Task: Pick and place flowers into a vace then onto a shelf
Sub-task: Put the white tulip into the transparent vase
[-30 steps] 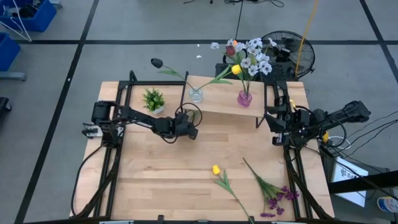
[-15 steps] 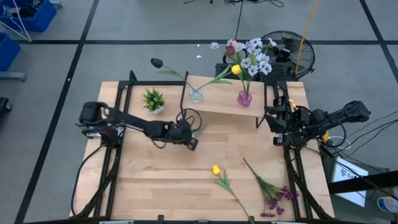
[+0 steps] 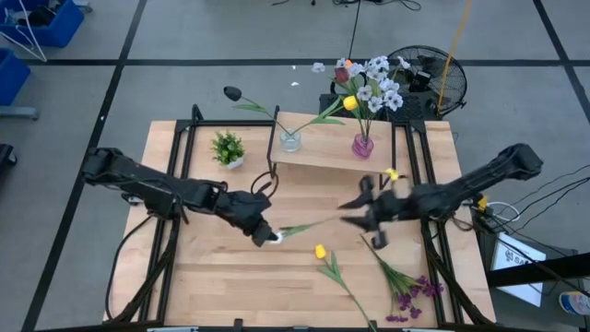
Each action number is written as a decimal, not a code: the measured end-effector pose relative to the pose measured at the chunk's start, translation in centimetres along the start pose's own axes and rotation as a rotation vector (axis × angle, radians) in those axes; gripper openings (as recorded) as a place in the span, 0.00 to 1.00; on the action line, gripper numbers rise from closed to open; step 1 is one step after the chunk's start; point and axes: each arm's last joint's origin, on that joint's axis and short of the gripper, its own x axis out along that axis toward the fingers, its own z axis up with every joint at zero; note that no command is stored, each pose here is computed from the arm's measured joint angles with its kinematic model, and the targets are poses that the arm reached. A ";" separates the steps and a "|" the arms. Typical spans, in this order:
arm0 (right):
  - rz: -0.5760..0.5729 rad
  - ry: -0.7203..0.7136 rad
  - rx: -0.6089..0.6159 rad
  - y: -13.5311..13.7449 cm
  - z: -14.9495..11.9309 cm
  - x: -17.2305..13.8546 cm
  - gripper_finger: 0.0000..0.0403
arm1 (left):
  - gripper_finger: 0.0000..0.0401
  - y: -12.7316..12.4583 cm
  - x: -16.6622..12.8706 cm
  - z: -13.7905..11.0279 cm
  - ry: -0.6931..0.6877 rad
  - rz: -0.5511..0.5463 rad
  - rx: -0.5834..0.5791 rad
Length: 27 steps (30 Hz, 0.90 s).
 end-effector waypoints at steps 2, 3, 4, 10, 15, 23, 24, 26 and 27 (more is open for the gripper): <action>0.022 0.108 -0.024 0.6 -0.3 2.1 0.29 | 0.00 0.1 0.1 0.0 0.010 0.007 -0.017; 0.031 0.168 -0.041 0.8 -0.5 3.1 0.29 | 0.00 0.2 0.1 -0.1 0.015 0.014 -0.020; 0.029 0.235 -0.057 0.9 -0.6 4.0 0.29 | 0.00 0.3 0.2 -0.1 0.018 0.021 -0.020; 0.026 0.534 -0.069 0.4 -3.3 7.4 0.29 | 0.01 0.4 0.3 0.1 -0.035 0.053 0.005; 0.027 0.583 -0.065 -0.4 -5.8 8.9 0.29 | 0.01 0.5 0.2 0.2 -0.050 0.057 0.007; 0.001 0.641 -0.168 -2.0 -7.9 9.7 0.29 | 0.01 0.5 0.3 0.1 -0.029 0.054 0.030; -0.004 0.638 -0.170 -2.2 -8.0 9.8 0.29 | 0.01 0.5 0.3 0.1 -0.027 0.056 0.035; -0.007 0.615 -0.172 -2.4 -7.8 10.0 0.29 | 0.01 0.6 0.2 0.1 -0.022 0.065 0.033; -0.010 0.606 -0.172 -2.5 -7.7 10.0 0.29 | 0.01 0.6 0.2 0.1 -0.021 0.066 0.033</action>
